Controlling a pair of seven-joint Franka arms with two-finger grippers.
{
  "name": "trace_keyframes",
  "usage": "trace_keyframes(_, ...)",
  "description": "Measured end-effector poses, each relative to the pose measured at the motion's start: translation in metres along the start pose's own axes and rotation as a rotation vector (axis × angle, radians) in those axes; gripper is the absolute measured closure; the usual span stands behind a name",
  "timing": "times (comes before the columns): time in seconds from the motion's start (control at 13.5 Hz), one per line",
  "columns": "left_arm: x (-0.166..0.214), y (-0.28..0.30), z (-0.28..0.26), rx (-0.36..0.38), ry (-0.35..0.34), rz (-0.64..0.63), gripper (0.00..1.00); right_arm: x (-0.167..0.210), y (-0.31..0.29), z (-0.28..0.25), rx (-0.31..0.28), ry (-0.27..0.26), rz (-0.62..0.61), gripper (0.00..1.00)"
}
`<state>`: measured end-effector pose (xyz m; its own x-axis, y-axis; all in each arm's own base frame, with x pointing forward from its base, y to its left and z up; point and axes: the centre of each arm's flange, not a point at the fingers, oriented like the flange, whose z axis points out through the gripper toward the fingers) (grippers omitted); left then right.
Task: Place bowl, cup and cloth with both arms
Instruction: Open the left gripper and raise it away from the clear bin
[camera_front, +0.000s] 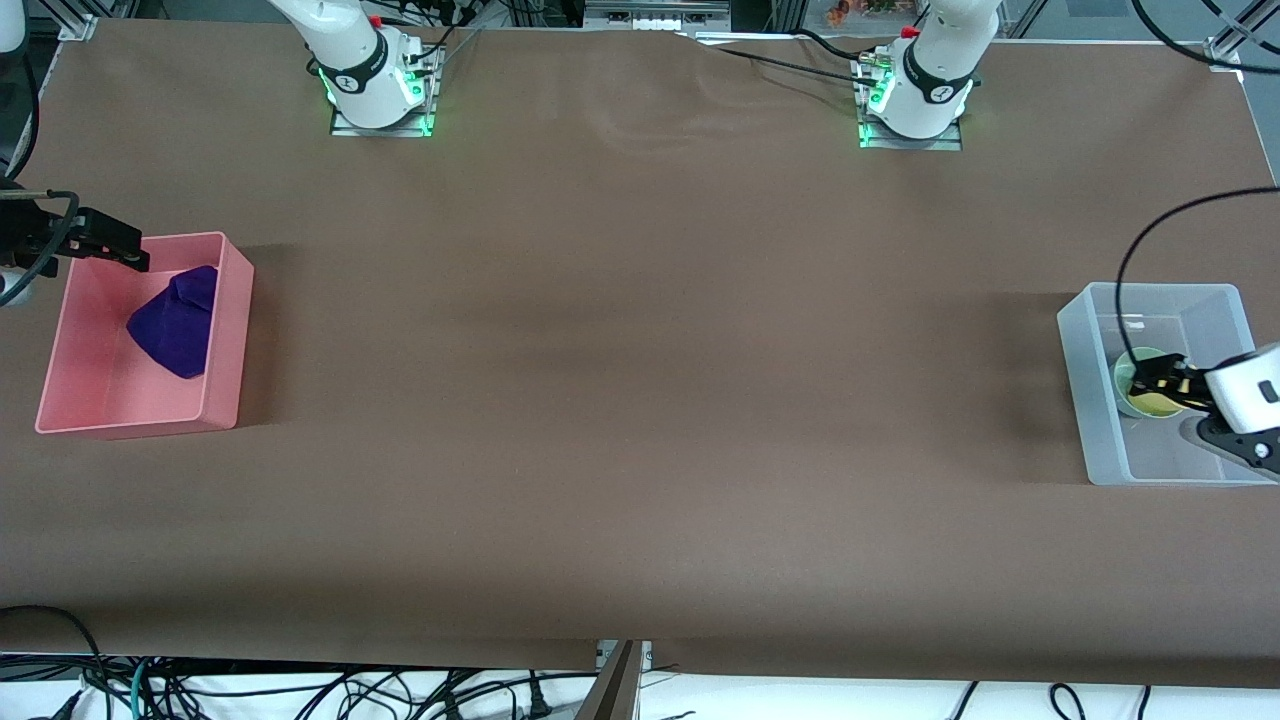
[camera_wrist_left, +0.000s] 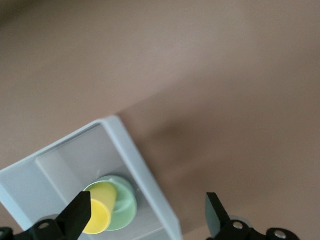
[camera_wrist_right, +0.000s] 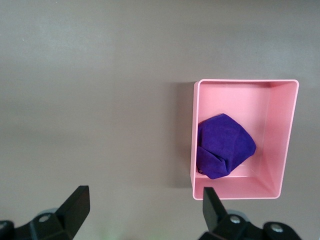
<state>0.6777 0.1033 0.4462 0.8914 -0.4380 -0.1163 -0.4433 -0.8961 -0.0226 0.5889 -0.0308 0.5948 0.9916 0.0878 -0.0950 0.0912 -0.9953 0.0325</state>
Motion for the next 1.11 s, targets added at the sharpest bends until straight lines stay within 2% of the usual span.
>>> trace_keyframes(0.3, 0.028, 0.093, -0.048, 0.034, -0.02, -0.046, 0.0, 0.0, 0.0, 0.0, 0.0, 0.0, 0.0, 0.0)
trace_keyframes(0.52, 0.033, 0.141, -0.076, 0.061, -0.023, -0.022, 0.0, 0.0, 0.0, 0.0, 0.0, 0.0, 0.0, 0.0)
trace_keyframes(0.81, 0.026, 0.156, -0.093, -0.016, -0.011, -0.039, 0.0, 0.0, 0.0, 0.0, 0.0, 0.0, 0.0, 0.0)
trace_keyframes(1.11, 0.009, 0.163, -0.096, -0.068, 0.003, -0.162, 0.0, 0.0, 0.0, 0.0, 0.0, 0.0, 0.0, 0.0)
